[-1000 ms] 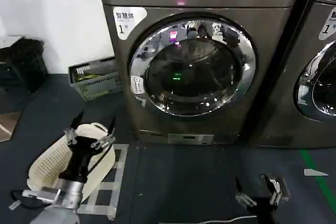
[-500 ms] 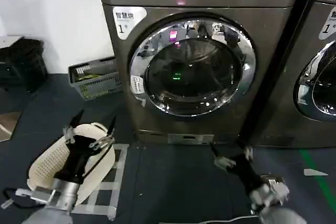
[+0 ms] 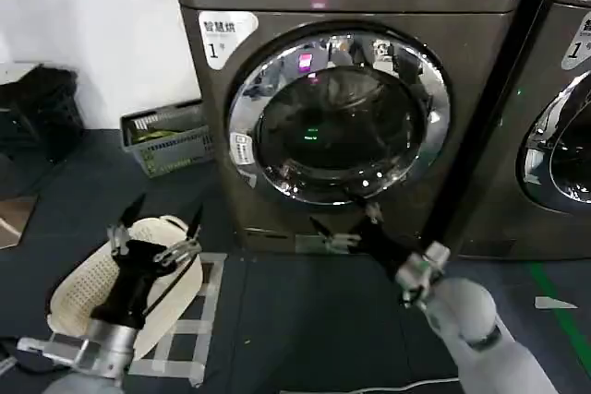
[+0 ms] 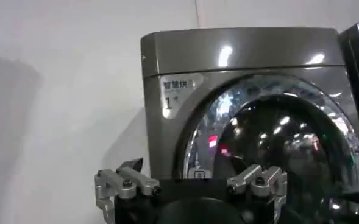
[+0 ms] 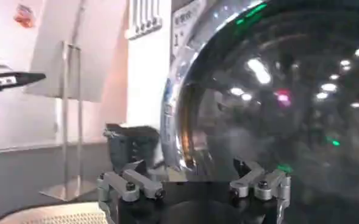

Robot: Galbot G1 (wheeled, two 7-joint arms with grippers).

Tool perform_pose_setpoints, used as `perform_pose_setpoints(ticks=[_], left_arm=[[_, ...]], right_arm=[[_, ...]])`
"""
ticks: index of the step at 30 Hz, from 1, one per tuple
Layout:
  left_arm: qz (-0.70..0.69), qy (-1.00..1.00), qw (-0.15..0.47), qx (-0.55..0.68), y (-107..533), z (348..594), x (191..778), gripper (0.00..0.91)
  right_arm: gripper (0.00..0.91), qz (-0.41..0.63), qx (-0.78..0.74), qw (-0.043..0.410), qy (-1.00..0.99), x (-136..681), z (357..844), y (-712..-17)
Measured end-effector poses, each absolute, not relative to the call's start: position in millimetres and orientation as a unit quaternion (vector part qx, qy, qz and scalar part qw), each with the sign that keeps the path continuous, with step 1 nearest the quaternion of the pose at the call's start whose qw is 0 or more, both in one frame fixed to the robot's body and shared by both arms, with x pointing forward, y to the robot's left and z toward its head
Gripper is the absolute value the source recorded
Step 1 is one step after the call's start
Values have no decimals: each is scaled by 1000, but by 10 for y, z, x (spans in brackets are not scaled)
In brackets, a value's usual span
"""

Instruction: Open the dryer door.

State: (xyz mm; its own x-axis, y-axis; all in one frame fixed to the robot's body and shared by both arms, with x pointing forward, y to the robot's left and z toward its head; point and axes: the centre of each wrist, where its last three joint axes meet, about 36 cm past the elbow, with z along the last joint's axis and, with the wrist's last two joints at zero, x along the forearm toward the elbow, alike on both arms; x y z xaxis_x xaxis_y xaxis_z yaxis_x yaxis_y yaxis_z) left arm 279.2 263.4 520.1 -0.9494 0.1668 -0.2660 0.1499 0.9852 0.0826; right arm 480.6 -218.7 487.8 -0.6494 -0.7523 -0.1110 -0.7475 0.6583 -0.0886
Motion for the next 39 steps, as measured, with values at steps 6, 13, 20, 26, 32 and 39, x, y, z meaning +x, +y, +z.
perform_pose_setpoints(ticks=[6,13,20,26,32,39], left_arm=[[25,987,134,80,2628,5234,2758,907],[20,988,132,83,2632,5215,2762,907],[18,988,131,83,2631,5177,2785,907],[17,988,130,85,2624,5166,2797,907],[18,987,130,87,2622,5172,2786,907],[15,987,129,92,2576,5162,2789,907]], right_arm=[[907,-26,-428,65,901,4996,4869,-2043],[907,-52,-439,58,895,5240,4907,-1876],[907,-55,-446,66,891,5556,4976,-1652],[907,-55,-462,64,883,5846,5027,-1407],[907,-54,-468,54,881,6036,5008,-1325],[907,-58,-480,43,874,6139,4960,-1260]])
